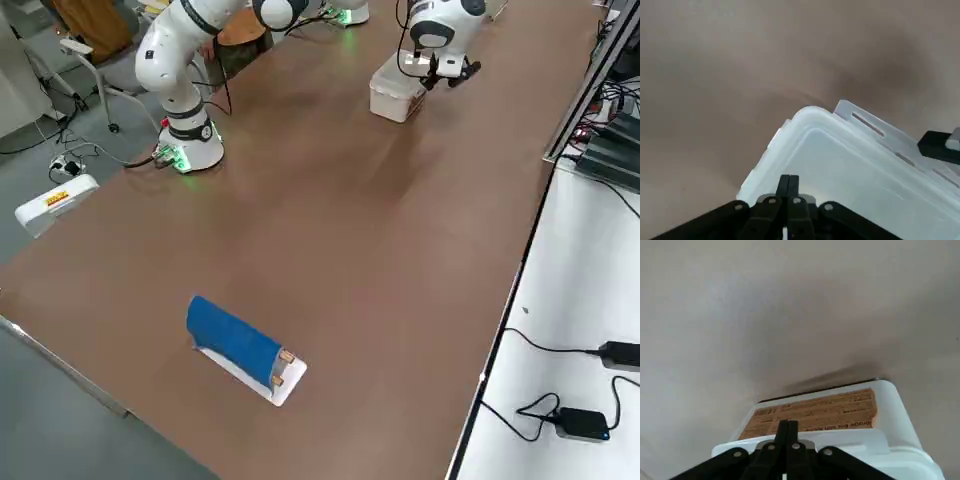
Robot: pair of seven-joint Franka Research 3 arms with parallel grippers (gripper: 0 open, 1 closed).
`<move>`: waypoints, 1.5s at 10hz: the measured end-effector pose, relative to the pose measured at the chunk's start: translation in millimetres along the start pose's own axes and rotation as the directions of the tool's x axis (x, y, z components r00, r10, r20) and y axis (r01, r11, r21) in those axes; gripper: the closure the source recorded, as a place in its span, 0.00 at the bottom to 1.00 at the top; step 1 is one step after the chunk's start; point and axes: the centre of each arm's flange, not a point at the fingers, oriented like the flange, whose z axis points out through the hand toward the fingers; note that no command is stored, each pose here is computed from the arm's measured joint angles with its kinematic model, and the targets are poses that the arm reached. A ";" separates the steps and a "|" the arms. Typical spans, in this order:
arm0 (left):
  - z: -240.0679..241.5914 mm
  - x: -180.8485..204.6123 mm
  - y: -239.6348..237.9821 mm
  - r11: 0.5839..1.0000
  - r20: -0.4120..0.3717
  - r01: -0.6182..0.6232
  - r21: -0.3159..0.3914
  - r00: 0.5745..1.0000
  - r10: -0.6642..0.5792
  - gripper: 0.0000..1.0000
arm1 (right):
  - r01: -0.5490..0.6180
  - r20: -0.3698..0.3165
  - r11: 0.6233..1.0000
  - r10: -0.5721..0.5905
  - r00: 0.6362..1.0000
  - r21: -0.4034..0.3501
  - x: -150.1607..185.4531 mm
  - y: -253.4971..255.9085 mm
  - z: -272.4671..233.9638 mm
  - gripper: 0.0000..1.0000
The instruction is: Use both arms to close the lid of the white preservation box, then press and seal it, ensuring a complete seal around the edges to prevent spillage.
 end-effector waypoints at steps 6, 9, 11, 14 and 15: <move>0.1 -0.1 -0.1 1.000 0.000 0.000 0.000 1.000 0.000 0.99 | 0.011 0.001 1.000 -0.011 1.000 -0.008 -6.8 -3.8 9.9 0.99; 0.1 -0.4 -0.1 1.000 0.000 -0.001 0.000 1.000 0.001 0.99 | 0.011 -0.004 1.000 -0.011 1.000 -0.010 -7.9 -4.2 14.1 0.99; 0.1 -0.5 -0.1 1.000 0.000 -0.001 0.001 1.000 0.001 0.99 | 0.010 -0.004 1.000 -0.010 1.000 -0.012 -8.0 -4.3 17.8 0.99; 0.2 -0.6 -0.2 1.000 0.000 -0.001 0.001 1.000 0.001 0.99 | 0.007 -0.005 1.000 -0.007 1.000 -0.016 -9.5 -4.9 18.7 0.99; 0.2 -0.6 -0.2 1.000 0.000 -0.001 0.001 1.000 0.001 0.99 | 0.006 -0.006 1.000 -0.006 1.000 -0.019 -10.1 -5.1 19.0 0.99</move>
